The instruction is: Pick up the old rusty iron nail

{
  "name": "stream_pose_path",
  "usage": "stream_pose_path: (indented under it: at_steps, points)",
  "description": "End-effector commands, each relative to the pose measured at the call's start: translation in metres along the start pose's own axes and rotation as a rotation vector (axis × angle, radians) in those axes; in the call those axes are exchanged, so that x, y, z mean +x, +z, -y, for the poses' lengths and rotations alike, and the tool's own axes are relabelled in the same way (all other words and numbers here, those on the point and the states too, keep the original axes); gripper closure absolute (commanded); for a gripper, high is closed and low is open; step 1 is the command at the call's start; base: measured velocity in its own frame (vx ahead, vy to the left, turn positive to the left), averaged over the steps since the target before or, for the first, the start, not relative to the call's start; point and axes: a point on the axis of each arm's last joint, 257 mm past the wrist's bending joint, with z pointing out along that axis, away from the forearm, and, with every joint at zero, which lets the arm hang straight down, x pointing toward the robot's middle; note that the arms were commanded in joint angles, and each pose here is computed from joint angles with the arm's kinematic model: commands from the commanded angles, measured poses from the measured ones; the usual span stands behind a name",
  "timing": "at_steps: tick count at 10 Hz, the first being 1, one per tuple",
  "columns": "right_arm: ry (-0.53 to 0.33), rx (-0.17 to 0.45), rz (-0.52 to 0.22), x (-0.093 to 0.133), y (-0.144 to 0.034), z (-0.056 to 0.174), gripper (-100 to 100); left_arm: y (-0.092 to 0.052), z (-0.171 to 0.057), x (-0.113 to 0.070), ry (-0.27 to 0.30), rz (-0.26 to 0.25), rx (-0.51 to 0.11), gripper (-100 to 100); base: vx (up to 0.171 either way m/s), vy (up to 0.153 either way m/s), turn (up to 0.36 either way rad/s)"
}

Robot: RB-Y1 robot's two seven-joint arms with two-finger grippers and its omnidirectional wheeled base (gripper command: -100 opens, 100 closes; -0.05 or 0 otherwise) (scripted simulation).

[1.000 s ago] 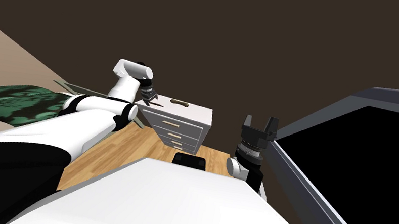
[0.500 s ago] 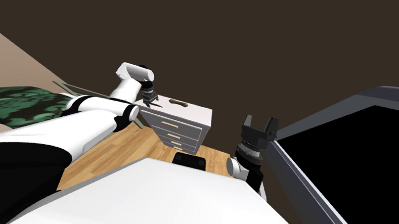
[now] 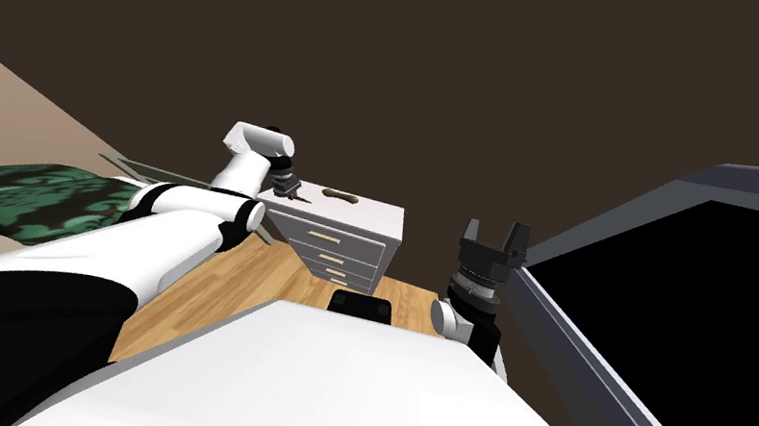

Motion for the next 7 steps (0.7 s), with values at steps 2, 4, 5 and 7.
stream_pose_path:
  at_steps: [2,4,5,7]
  points:
    - [0.000,0.000,0.000,0.000,0.000,0.000,0,0.000,0.000,0.000,0.000,0.000,0.000,100,0.000,0.000,0.000]
    - [0.000,0.000,0.000,0.000,0.000,0.000,0,-0.012,-0.002,-0.004,-0.001,0.000,-0.001,100,0.000,-0.008,0.003]
    - [0.000,0.000,0.000,0.000,0.000,0.000,0,-0.017,-0.002,-0.005,0.000,0.000,-0.002,100,0.007,-0.025,0.008]
    - [0.000,0.000,0.000,0.000,0.000,0.000,0,-0.012,-0.003,-0.003,0.000,0.001,-0.001,0,0.002,-0.006,0.002]
